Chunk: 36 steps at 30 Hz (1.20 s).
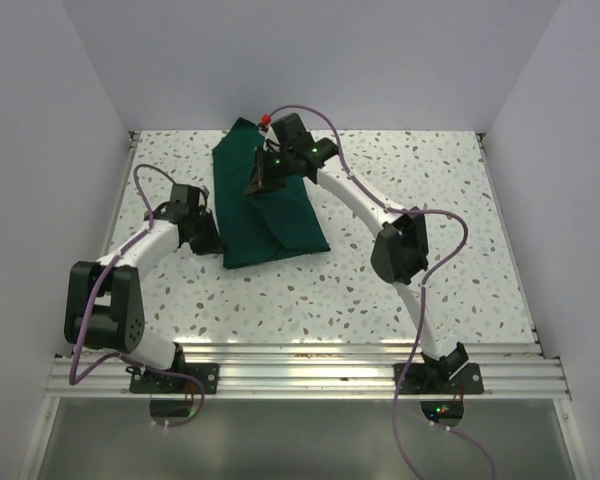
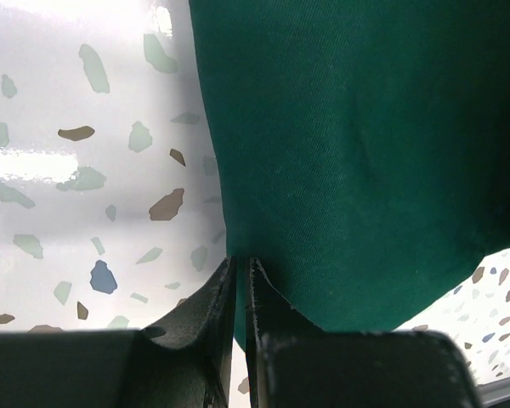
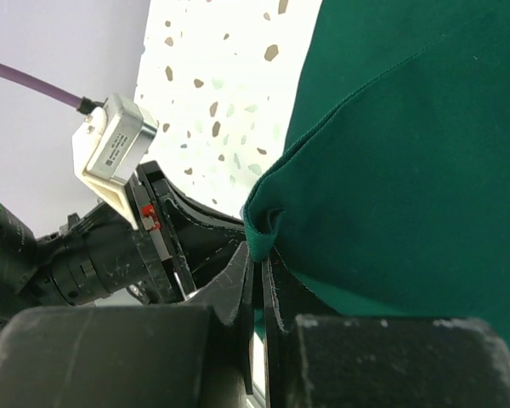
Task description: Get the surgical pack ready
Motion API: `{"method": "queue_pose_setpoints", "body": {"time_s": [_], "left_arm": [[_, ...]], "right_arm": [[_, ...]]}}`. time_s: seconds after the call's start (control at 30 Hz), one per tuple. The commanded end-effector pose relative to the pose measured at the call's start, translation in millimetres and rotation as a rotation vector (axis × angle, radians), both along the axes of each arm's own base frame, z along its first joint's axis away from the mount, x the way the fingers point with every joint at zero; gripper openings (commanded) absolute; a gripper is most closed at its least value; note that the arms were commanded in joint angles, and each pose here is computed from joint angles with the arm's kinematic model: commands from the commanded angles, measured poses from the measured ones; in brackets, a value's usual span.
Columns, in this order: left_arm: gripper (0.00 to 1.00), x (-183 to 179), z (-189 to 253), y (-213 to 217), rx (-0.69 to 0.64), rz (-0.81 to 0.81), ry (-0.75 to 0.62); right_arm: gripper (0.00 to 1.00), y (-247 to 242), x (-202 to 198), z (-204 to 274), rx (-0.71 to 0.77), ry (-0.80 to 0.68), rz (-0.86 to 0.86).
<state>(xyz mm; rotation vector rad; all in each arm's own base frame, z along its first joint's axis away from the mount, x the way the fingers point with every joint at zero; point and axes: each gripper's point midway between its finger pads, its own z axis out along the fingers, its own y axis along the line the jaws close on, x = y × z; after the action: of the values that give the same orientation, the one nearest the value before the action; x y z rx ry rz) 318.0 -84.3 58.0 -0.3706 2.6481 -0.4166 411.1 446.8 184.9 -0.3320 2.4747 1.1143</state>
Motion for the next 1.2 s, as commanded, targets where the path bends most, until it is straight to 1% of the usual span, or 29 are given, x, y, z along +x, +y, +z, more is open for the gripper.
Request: {"method": "queue_pose_setpoints", "body": {"time_s": [0.0, 0.17, 0.33, 0.4, 0.47, 0.6, 0.67, 0.73, 0.77, 0.9, 0.93, 1.0, 1.07, 1.17], "left_arm": [[0.12, 10, 3, -1, -0.023, 0.013, -0.038], [0.12, 12, 3, -4, -0.038, 0.011, -0.043], [0.12, 14, 13, 0, -0.02, 0.024, -0.056], [0.12, 19, 27, 11, 0.037, 0.044, -0.097], [0.13, 23, 43, 24, 0.093, 0.072, -0.136], [0.13, 29, 48, 40, 0.124, 0.078, -0.14], [0.1, 31, 39, 41, 0.113, 0.073, -0.114], [0.07, 34, 28, 40, 0.106, 0.066, -0.092], [0.06, 35, 25, 38, 0.096, 0.062, -0.09], [0.04, 45, 12, 32, 0.065, 0.057, -0.079], [0.02, 47, 6, 29, 0.054, 0.051, -0.066], [0.0, 53, 8, 23, 0.02, 0.038, -0.07], [0.0, 58, 10, 20, 0.001, 0.038, -0.077], [0.0, 62, 11, 17, -0.013, 0.035, -0.078]], "right_arm": [[0.0, 16, 4, 27, 0.095, -0.055, 0.021], [0.0, 19, 4, 11, 0.084, -0.03, 0.004], [0.0, 10, 9, 11, 0.062, -0.023, -0.069], [0.0, 2, 12, 24, 0.064, -0.049, -0.105], [0.0, -4, 18, 34, 0.09, -0.032, -0.143], [0.0, -7, 24, 64, 0.17, -0.026, -0.188], [0.0, -3, 26, 76, 0.218, -0.014, -0.203], [0.0, 1, 28, 97, 0.284, -0.043, -0.212], [0.0, 3, 28, 98, 0.304, -0.022, -0.229], [0.0, 10, 33, 114, 0.379, -0.038, -0.252], [0.0, 13, 34, 111, 0.386, -0.027, -0.255], [0.0, 19, 35, 107, 0.406, 0.002, -0.262], [0.0, 30, 33, 98, 0.417, 0.031, -0.262], [0.0, 47, 26, 95, 0.441, 0.033, -0.253]]}}
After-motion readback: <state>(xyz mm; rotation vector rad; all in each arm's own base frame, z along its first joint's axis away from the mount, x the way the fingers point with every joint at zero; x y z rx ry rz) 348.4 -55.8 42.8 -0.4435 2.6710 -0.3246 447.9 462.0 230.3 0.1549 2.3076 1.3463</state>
